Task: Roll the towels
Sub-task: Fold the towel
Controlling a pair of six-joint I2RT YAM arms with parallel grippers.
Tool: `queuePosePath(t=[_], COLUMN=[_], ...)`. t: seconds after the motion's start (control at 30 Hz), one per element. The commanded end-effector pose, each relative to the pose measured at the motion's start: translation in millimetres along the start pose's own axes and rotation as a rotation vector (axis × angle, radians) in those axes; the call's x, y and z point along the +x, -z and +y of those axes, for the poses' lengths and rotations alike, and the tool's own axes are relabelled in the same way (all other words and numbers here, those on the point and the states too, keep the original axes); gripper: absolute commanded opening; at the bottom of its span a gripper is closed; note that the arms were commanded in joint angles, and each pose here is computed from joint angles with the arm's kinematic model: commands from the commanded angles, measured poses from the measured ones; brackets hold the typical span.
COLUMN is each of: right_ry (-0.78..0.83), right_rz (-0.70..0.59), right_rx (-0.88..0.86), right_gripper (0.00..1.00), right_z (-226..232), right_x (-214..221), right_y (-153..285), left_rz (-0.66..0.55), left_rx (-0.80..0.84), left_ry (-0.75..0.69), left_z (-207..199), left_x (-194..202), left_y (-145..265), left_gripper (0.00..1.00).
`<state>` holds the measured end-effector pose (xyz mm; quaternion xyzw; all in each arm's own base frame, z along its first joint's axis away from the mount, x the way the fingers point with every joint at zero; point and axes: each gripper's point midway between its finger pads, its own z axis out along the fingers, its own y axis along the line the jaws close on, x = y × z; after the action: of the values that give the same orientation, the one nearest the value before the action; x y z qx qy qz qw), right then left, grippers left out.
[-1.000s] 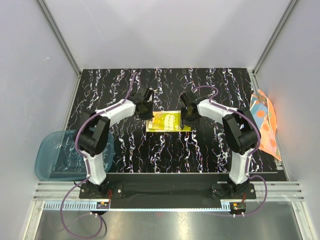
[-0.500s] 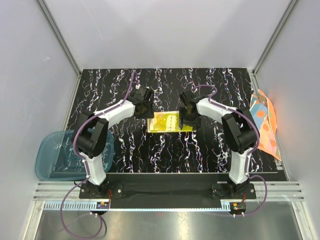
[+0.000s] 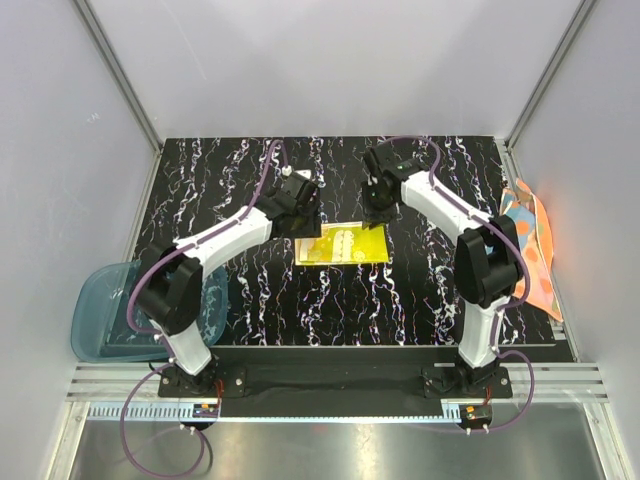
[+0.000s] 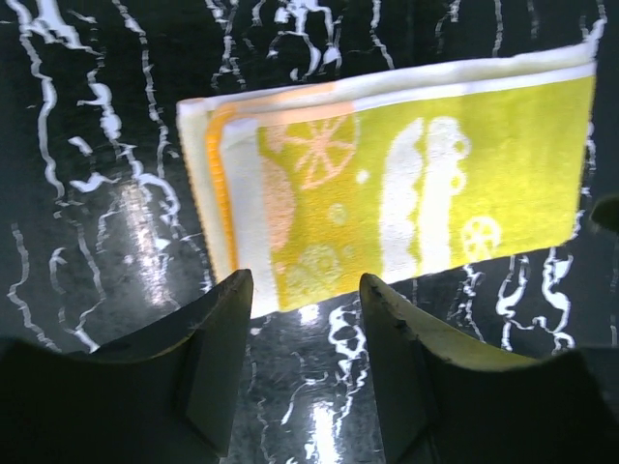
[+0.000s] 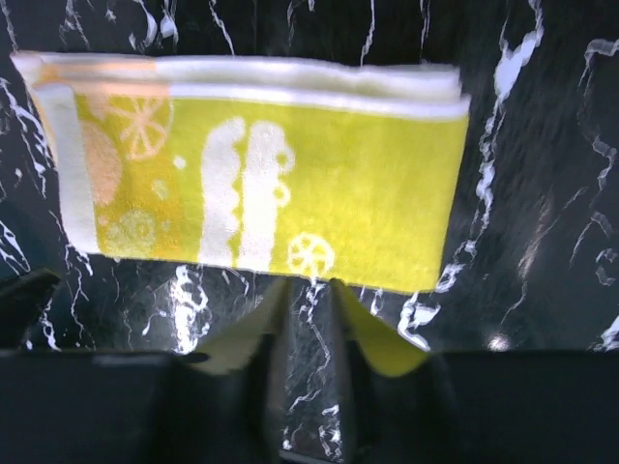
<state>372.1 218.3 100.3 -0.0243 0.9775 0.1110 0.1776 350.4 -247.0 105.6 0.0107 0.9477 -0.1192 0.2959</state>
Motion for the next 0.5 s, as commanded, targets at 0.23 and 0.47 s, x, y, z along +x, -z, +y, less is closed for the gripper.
queuePosePath(t=[0.23, 0.47], right_ry=[-0.076, -0.134], right_rz=[0.099, 0.175], right_rx=[0.003, 0.059], right_gripper=[0.09, 0.06], right_z=[-33.6, -64.5], right_x=[-26.4, 0.4], right_y=[-59.2, -98.7], left_rz=[0.053, 0.094], left_rx=[0.099, 0.081], left_ry=[0.069, 0.081], left_z=[-16.2, -0.5], left_x=[23.8, 55.6], left_y=[-30.4, -40.5], left_gripper=[0.47, 0.46])
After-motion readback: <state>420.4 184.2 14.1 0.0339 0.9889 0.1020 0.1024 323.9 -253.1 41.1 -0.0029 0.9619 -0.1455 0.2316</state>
